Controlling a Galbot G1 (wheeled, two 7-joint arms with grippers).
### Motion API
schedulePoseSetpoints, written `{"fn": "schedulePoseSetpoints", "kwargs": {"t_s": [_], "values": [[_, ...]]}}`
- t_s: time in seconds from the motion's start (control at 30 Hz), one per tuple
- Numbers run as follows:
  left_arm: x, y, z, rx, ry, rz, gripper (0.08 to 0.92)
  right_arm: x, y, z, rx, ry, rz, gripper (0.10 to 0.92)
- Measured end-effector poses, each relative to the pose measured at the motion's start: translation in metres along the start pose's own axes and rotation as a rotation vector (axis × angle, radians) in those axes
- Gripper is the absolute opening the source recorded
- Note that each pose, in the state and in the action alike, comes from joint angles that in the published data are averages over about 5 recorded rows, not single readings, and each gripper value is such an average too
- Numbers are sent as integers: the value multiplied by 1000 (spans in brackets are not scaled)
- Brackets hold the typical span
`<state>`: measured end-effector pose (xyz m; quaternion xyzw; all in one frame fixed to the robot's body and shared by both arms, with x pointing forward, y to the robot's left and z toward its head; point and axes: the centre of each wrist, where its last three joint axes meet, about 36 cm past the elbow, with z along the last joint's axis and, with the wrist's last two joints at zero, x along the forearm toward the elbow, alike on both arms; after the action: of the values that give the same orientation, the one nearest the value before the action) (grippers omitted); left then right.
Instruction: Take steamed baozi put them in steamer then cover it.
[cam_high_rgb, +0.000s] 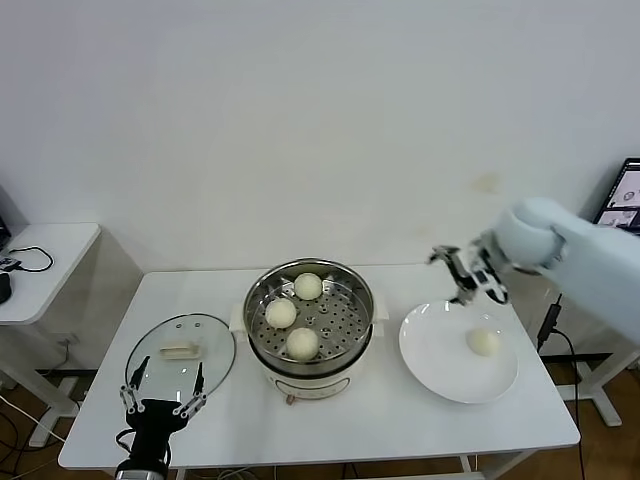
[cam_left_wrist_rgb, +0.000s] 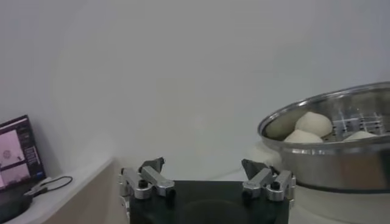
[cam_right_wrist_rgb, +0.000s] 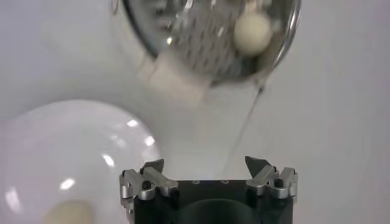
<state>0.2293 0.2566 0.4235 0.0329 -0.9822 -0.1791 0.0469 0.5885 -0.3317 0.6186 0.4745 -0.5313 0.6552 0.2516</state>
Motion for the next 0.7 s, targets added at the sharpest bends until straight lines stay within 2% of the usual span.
{"fn": "schedulePoseSetpoints", "kwargs": {"t_s": [0.37,0.7], "values": [[3,-1,2,-10,15,7,823,-38,70,64,-197,78,-78,823],[5,-1,1,-12,24,4,823,-77,101,97,-293,125,-120,823]]}}
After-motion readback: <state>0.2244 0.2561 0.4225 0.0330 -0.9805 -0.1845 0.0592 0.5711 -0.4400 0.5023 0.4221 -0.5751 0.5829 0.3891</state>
